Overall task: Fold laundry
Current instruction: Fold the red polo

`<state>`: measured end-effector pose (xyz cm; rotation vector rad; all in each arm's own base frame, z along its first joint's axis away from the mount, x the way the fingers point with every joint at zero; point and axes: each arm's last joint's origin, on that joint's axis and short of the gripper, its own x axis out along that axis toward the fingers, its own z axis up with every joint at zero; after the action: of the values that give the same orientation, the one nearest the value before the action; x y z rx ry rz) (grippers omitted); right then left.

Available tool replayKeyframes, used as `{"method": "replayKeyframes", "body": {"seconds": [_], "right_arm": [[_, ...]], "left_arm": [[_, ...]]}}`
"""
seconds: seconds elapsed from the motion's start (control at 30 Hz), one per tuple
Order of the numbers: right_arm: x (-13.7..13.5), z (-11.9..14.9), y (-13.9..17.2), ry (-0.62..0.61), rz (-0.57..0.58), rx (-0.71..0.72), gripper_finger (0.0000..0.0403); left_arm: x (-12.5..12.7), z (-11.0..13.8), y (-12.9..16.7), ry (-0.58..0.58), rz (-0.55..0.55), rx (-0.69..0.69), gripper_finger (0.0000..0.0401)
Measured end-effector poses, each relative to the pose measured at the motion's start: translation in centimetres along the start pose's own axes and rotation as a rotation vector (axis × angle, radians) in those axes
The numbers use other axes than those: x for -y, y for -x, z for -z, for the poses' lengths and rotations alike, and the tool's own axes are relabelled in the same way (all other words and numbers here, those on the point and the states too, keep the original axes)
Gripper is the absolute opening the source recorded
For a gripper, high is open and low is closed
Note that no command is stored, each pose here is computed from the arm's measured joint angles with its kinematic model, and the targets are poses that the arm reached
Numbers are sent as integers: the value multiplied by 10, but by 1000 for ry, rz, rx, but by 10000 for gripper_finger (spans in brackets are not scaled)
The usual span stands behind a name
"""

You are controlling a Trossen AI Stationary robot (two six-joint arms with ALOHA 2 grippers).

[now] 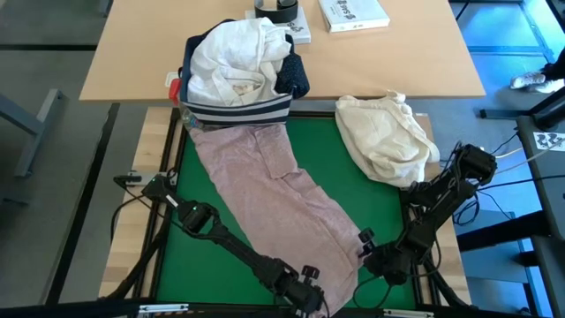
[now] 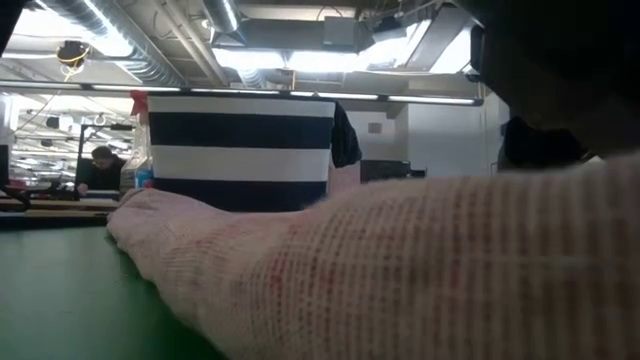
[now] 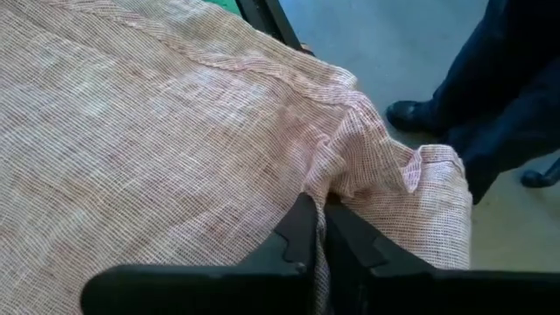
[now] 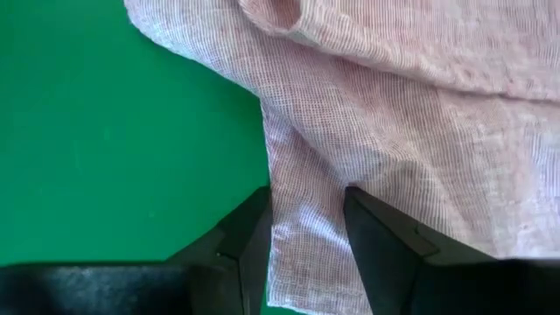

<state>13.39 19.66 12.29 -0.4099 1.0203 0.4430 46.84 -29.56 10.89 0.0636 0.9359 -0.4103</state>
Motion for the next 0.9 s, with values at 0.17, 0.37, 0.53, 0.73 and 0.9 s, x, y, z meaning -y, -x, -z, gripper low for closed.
{"method": "replayKeyframes", "body": {"seconds": [0.17,0.37,0.53,0.73,0.9], "right_arm": [[0,0,0,30,8,3,117],[1,1,0,52,16,-12,17],[-4,0,5,78,36,-10,9],[-7,-14,27,95,35,17,3],[-2,-22,49,77,23,60,2]], "left_arm": [[1,-2,1,20,-35,19,4],[1,-5,4,87,-75,40,2],[3,-11,20,115,-162,64,2],[6,-27,51,199,-207,113,1],[8,-36,67,248,-218,163,1]]}}
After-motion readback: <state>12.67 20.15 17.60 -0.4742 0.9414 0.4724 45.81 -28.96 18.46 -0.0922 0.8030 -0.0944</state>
